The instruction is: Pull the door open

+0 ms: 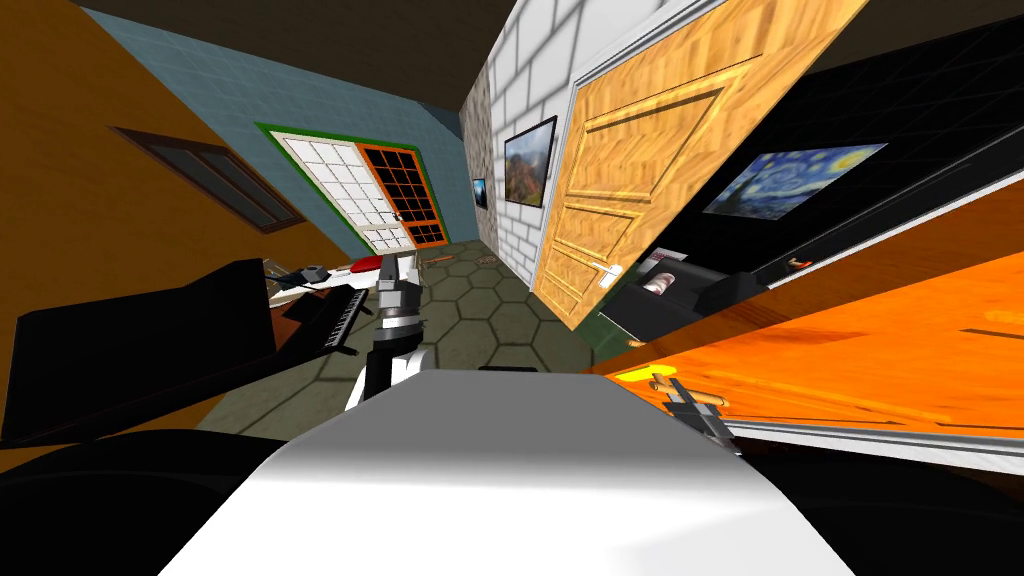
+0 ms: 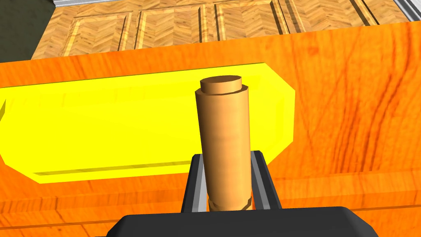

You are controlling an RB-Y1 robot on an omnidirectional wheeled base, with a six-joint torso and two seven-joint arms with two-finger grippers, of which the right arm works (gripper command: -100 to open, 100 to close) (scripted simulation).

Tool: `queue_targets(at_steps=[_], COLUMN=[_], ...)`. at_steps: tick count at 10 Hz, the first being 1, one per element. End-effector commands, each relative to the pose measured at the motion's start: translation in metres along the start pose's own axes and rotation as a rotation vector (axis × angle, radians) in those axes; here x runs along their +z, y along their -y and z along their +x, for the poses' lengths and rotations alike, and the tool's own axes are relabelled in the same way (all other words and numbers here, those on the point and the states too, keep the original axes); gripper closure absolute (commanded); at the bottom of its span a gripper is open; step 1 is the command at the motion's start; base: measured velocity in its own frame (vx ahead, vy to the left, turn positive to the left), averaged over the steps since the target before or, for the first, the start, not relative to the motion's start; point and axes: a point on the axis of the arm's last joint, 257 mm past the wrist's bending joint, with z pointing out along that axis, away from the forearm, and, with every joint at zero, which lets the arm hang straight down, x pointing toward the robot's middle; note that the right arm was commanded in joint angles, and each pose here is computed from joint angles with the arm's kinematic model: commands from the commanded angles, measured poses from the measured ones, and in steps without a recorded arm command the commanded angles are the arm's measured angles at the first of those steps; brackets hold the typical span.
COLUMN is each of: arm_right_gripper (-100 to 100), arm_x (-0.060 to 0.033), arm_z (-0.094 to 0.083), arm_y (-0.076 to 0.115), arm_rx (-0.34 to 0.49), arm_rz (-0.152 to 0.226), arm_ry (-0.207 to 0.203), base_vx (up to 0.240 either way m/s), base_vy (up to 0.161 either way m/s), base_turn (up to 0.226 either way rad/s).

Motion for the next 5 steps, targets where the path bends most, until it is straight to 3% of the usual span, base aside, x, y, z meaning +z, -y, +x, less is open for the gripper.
queue_targets(at_steps=[1, 4, 5], arm_right_gripper=[100, 100, 100], arm_x=[-0.0086, -0.0109, -0.0156], arm_z=[0.0145, 0.0171, 0.0222], arm_y=[0.0042, 0.0038, 0.0028], arm_rx=[0.014, 0.014, 0.015], arm_rz=[0.008, 0.008, 0.007], arm_ry=[-0.034, -0.043, -0.06], base_vx=[-0.014, -0.029, -0.035], base_vy=[-0.023, -0.027, -0.025], base_turn=[-0.042, -0.019, -0.018])
